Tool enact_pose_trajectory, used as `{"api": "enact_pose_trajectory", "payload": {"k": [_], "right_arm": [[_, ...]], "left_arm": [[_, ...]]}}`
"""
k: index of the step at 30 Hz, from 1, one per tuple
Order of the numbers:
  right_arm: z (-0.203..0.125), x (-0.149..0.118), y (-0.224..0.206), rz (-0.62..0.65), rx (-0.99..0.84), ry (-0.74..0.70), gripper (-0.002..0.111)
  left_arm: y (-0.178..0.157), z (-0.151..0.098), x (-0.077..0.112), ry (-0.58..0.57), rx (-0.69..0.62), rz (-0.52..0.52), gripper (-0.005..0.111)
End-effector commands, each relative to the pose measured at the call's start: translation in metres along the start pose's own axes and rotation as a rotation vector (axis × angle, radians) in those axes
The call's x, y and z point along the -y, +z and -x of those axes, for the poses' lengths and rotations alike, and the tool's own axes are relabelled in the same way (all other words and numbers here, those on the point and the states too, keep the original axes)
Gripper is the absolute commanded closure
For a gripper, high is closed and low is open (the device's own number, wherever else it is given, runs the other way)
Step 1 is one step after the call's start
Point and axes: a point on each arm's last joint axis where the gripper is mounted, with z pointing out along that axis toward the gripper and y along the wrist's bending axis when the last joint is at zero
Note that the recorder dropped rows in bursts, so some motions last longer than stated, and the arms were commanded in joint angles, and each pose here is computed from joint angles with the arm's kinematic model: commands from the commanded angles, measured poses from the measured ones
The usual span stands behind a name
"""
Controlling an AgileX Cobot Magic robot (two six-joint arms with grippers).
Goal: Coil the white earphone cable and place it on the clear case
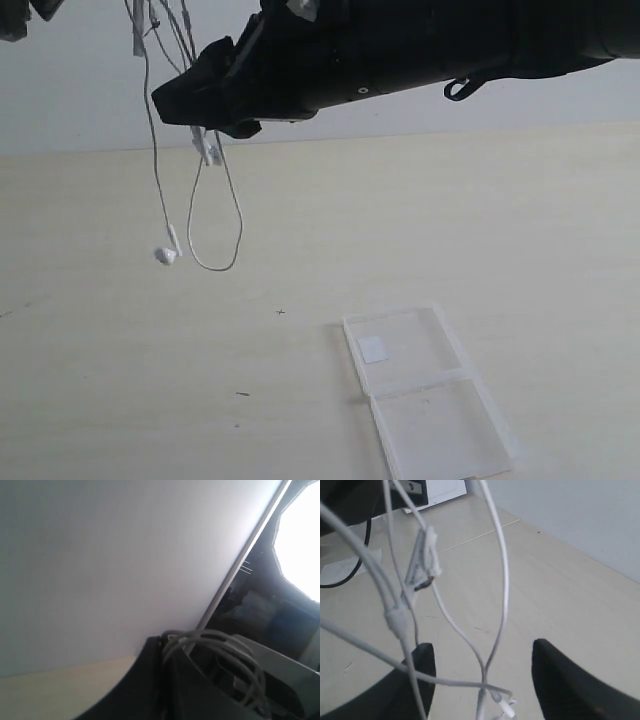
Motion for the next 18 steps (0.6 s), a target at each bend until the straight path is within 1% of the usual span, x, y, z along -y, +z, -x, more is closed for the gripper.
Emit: {"api": "enact_pose_trajectory", "payload": {"k": [1, 5, 6, 9, 11, 13, 14, 16, 18], "right_arm": [[0.001, -0.001, 0.0, 0.003, -0.004, -0.025, 0.052], [0.0, -0.001, 0.0, 0.003, -0.005, -0.022, 0.052], [0.0, 0.0, 0.001, 0.005, 0.003, -0.002, 0.052], [0.003, -0.001, 0.001, 0.011, 0.035, 0.038, 0.052], [0.003, -0.001, 0.001, 0.011, 0.038, 0.035, 0.052], [0.002, 0.0, 0.002, 0.011, 0.037, 0.041, 0.049], [0.001, 0.001, 0.005, 0.013, 0.039, 0.059, 0.047], [0.0, 0.002, 0.009, 0.037, 0.059, 0.074, 0.047], [0.0, 0.003, 0.012, 0.048, 0.095, 0.085, 0.05]], "left_arm": [[0.0, 0.001, -0.002, 0.025, -0.007, 0.051, 0.107], [0.0, 0.003, 0.002, 0.029, 0.008, 0.008, 0.107], [0.0, 0.003, 0.003, 0.029, 0.011, -0.003, 0.107], [0.0, 0.003, 0.003, 0.031, 0.011, -0.003, 0.107], [0.0, 0.003, 0.003, 0.031, 0.011, -0.003, 0.107], [0.0, 0.003, 0.006, 0.026, 0.017, -0.03, 0.107], [0.0, 0.004, 0.011, 0.015, 0.031, -0.091, 0.107], [-0.001, 0.006, 0.018, -0.002, 0.048, -0.169, 0.107], [-0.001, 0.005, 0.019, -0.026, 0.039, -0.175, 0.107]]}}
